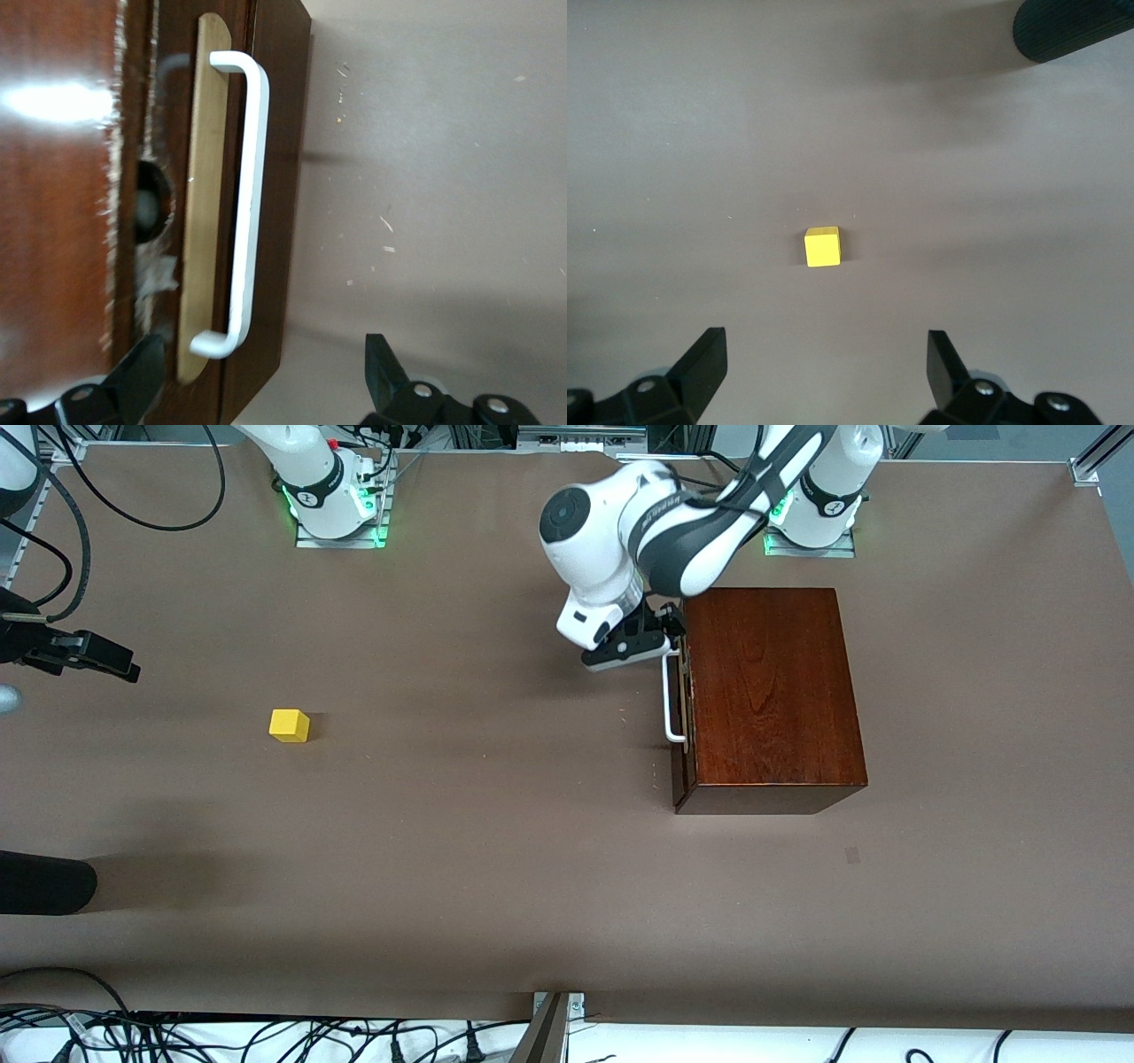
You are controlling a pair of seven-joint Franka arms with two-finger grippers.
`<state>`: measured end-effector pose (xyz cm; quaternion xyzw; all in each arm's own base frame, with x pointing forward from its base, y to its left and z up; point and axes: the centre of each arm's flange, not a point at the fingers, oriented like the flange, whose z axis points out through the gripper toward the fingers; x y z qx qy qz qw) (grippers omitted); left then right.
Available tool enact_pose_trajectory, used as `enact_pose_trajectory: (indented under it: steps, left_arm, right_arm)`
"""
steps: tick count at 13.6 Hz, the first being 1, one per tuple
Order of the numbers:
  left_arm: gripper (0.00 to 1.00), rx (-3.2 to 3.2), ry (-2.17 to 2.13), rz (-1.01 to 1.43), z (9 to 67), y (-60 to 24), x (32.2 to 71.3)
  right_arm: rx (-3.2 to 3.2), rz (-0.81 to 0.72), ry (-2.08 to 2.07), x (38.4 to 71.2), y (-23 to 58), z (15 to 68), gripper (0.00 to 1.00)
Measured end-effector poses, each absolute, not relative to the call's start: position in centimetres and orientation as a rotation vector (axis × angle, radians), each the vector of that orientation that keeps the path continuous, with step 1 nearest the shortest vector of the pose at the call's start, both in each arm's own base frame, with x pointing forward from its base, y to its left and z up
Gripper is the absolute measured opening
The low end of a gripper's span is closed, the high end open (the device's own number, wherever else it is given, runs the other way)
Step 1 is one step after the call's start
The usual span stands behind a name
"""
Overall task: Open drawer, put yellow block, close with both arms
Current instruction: 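Move the left gripper to the white drawer handle, then close the left gripper on the white drawer handle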
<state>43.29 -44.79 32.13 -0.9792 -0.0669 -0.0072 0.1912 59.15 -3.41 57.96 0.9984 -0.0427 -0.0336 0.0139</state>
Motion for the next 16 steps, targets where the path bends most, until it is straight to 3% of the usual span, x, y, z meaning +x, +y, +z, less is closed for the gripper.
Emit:
enact_pose_trajectory:
  steps: [16]
  left_arm:
    - [1.00, -2.712, -0.114, -0.210, 28.6, -44.7, 46.5]
  right_arm:
    - [3.109, -0.106, -0.130, 59.2, -3.3, 57.9, 1.00]
